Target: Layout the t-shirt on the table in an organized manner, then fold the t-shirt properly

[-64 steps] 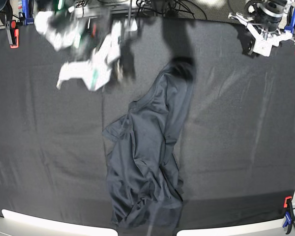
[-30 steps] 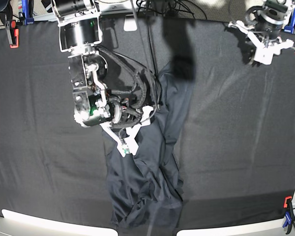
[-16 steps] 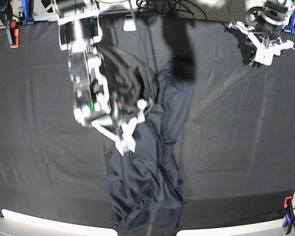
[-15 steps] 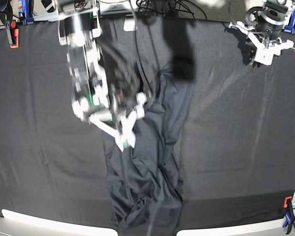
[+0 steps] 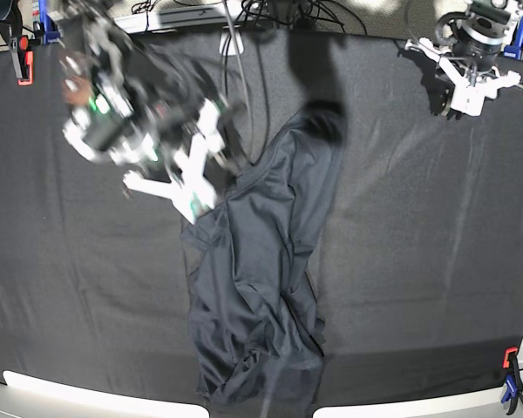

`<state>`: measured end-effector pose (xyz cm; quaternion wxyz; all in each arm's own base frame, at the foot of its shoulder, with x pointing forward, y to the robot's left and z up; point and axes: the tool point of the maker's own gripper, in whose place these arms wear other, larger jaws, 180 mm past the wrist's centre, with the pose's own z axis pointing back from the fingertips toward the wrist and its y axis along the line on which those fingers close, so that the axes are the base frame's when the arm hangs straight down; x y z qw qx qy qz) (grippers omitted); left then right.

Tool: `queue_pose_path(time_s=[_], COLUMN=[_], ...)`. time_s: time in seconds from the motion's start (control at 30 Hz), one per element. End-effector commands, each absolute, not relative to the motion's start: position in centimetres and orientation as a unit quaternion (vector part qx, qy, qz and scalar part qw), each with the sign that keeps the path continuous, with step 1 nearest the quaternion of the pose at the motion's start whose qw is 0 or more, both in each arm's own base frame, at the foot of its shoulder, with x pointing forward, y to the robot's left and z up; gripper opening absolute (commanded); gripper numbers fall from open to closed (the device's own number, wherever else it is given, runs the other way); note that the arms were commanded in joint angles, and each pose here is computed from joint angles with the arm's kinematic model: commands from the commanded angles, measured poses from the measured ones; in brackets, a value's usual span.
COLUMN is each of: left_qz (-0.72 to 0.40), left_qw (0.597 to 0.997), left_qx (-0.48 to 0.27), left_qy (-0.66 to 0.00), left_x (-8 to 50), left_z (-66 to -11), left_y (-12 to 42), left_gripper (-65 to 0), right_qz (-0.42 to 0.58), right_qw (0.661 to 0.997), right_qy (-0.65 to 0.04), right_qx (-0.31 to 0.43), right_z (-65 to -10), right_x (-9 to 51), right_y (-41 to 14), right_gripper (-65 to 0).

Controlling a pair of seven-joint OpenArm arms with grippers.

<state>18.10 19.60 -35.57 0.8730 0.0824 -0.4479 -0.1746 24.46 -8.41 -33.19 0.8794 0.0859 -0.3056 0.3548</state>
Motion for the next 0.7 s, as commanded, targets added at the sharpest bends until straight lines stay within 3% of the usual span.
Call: queue_pose_path(time_s=[0.0,0.2,0.47,0.67], left_qz=[-0.178,-0.178,-0.178,-0.178], left_qw=[0.864,0.864,0.864,0.864], left_qx=[0.086,0.086,0.086,0.086], left_qy=[-0.462,-0.462,-0.463,-0.462], left_x=[18.5,18.5,18.5,18.4], left_z=[-34.6,-34.7,-34.6,-34.7], left_y=[19.6,19.6,19.6,19.6], left_gripper=[-52.9,-52.9,-52.9,-52.9], right_qz=[0.359,0.334,0.254,0.238], right_qw=[0.868,0.855,0.858,0.866], right_qy=[-0.333,-0.378,-0.443,-0.434], right_qx=[0.085,0.117,0.063,0.073], right_z=[-31.5,-28.3,-25.3,-26.8], right_x=[25.1,25.9,28.6,29.1], right_y=[-8.5,-10.3,-16.8,-17.8], right_gripper=[-38.4,-38.4,-38.4,-38.4])
